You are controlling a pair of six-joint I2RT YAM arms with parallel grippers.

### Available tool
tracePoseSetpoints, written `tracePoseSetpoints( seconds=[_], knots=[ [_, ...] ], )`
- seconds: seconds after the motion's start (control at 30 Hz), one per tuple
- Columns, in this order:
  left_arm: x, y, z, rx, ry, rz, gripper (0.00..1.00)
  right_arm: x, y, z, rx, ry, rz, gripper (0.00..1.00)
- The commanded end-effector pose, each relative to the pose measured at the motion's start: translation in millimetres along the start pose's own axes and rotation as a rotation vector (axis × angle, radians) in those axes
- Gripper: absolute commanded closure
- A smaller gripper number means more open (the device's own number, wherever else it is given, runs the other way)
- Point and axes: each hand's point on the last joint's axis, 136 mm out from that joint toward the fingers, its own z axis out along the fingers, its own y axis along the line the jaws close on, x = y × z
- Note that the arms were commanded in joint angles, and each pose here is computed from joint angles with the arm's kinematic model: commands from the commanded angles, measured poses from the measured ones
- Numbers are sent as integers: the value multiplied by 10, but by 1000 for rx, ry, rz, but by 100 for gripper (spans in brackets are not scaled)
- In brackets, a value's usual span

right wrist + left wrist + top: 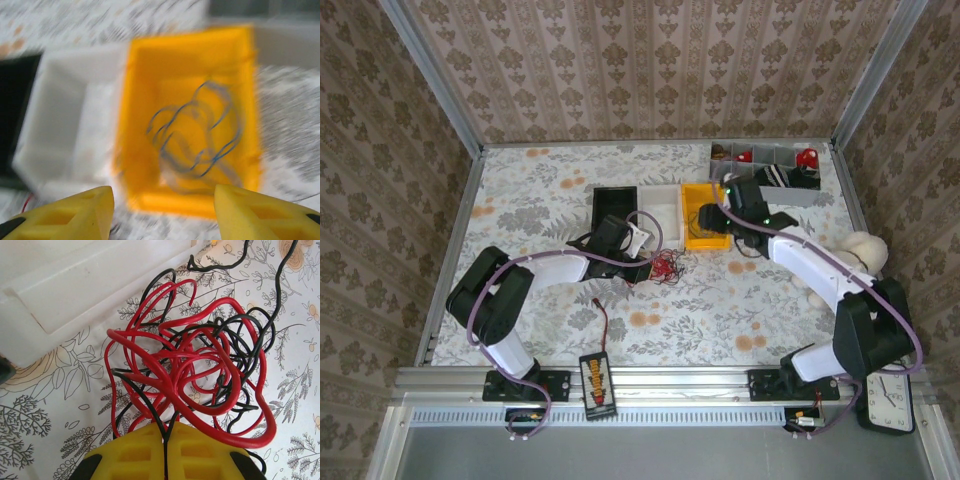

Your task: Untangle the cables

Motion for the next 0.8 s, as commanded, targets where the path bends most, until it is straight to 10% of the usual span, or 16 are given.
tracePoseSetpoints(
  seconds=[0.0,0.57,0.77],
  knots=[
    [-8,-69,33,25,20,21,100,507,413,-7,-175,136,-85,45],
    [38,-116,18,16,35,54,100,898,488,516,-178,286,-47,52],
    [75,-98,18,7,45,60,100,818,523,591,-196,267,-25,71]
  ],
)
